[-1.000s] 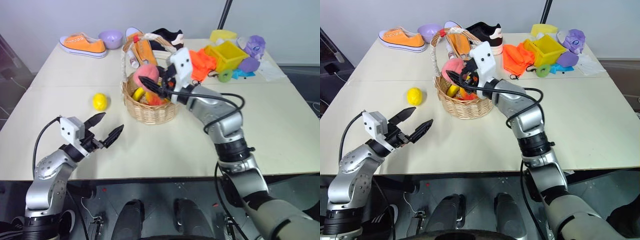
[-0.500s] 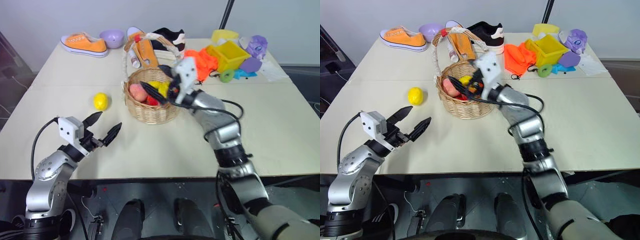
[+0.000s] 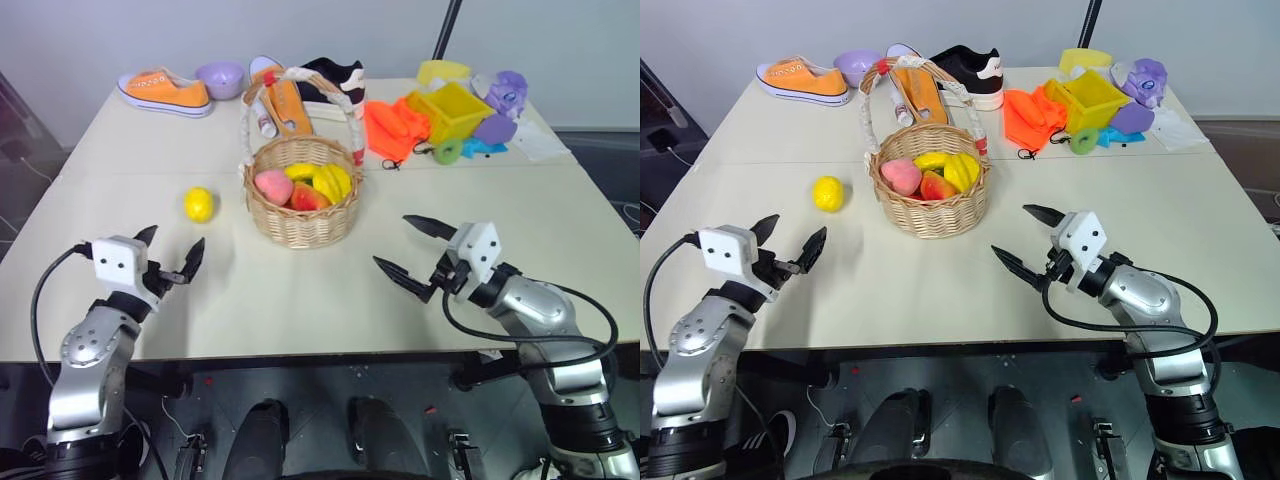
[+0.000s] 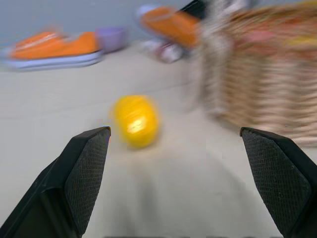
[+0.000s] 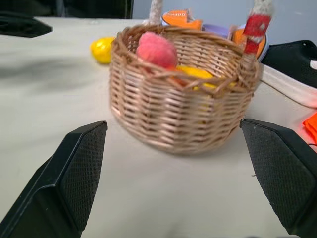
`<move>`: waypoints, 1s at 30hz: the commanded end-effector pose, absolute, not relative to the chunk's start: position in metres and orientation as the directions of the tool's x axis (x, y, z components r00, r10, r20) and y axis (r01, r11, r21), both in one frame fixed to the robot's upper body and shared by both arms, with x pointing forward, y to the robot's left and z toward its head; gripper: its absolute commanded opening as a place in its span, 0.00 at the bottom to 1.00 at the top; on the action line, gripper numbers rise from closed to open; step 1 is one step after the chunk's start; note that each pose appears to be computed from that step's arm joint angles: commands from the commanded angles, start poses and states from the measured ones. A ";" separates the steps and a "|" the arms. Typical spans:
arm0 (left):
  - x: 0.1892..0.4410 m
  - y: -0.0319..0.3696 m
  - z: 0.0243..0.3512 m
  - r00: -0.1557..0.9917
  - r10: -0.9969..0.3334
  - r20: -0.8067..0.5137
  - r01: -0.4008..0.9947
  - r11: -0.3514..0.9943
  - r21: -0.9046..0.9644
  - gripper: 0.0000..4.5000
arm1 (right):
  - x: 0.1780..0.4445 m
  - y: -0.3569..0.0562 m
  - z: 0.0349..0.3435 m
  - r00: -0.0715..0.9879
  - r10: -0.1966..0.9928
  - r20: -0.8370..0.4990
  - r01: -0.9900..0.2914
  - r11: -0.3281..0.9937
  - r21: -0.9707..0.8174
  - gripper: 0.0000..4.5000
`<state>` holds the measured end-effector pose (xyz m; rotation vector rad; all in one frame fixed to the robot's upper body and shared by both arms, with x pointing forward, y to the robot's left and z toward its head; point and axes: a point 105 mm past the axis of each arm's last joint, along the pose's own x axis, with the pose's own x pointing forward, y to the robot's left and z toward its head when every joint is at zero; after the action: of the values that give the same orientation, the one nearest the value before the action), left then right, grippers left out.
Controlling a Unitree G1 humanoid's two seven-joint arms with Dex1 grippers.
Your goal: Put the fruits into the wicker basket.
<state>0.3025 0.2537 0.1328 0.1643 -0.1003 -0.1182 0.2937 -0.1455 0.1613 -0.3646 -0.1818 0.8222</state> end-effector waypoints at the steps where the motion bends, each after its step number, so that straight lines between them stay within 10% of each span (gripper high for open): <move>1: 0.310 0.252 0.149 0.986 -0.060 0.153 0.029 0.980 0.196 1.00 | 0.294 -0.144 0.177 0.666 0.740 0.090 -0.650 0.636 -0.415 0.99; 13: 0.357 0.262 0.168 0.992 0.104 0.068 -0.108 0.993 0.055 1.00 | 0.298 -0.110 0.189 0.558 0.820 0.127 -0.735 0.559 -0.384 0.99; 30: 0.431 0.228 0.153 0.976 -0.012 -0.219 0.035 0.994 0.101 1.00 | 0.297 -0.090 0.178 0.516 0.852 0.085 -0.768 0.504 -0.396 0.99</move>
<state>0.4282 0.2282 0.1451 0.0829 0.2360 -0.0259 0.3012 -0.0921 0.1653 -0.3105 -0.2273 0.9967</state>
